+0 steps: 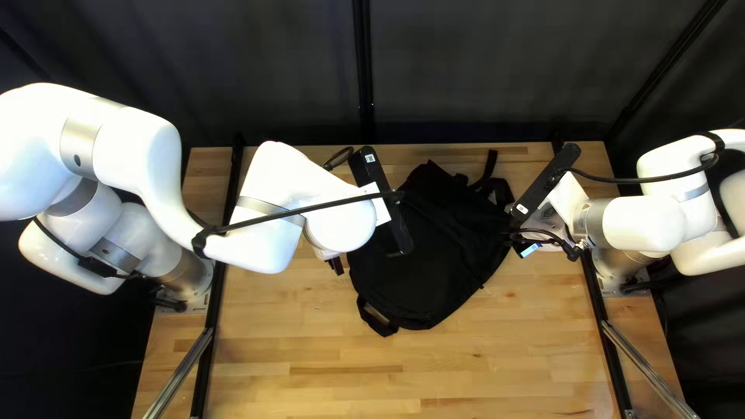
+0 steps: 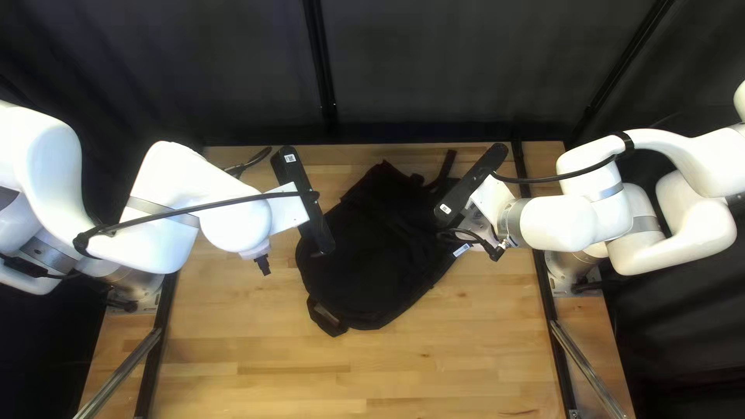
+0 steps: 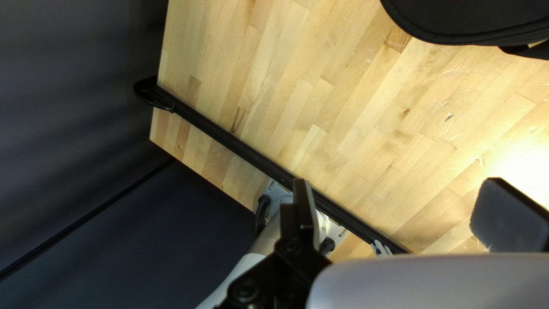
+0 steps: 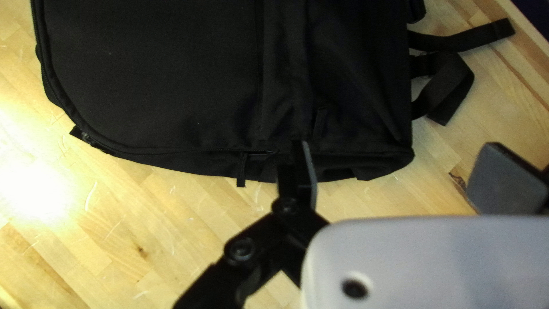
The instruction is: Remove a lunch box from a kids backpack
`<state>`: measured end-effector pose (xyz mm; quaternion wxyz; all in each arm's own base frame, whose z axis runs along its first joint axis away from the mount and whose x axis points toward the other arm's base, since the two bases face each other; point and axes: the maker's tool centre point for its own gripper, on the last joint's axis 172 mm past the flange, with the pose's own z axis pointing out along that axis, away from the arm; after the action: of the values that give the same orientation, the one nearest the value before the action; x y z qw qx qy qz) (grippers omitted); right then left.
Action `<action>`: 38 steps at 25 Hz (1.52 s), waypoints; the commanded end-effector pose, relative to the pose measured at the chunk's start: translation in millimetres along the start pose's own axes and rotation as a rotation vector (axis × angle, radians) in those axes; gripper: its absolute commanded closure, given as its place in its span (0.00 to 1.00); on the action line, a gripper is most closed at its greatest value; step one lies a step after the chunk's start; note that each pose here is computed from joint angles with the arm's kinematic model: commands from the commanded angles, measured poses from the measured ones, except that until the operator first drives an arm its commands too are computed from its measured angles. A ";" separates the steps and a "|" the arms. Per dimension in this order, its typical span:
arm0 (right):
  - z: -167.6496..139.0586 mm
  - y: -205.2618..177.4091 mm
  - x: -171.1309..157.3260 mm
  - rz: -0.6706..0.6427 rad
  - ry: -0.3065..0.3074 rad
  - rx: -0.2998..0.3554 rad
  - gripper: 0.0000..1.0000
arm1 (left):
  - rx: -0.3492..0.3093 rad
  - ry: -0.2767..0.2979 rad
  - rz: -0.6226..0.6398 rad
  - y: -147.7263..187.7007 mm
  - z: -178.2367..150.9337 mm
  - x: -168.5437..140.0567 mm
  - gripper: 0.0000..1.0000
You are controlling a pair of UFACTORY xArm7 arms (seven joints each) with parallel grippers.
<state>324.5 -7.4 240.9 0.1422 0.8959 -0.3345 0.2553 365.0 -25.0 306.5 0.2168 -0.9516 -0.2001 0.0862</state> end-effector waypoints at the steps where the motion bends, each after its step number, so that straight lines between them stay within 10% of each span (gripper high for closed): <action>1: 0.0 0.0 0.0 0.000 0.000 0.000 0.00 | -0.021 -0.007 -0.016 3.6 1.6 -2.7 0.00; 16: 0.0 0.0 0.0 0.000 0.000 0.000 0.00 | -0.038 0.212 0.209 220.4 6.0 55.1 0.00; 22: 0.0 0.0 0.0 0.000 0.000 0.000 0.00 | -0.028 0.466 0.369 270.8 66.9 52.3 0.00; 38: 0.0 0.0 0.0 0.000 0.000 0.000 0.00 | -0.085 0.407 0.412 298.5 135.0 88.5 0.00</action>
<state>324.5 -7.4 240.9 0.1422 0.8959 -0.3345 0.2553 508.4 -187.5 48.1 0.1939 -0.9771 0.0424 -0.0772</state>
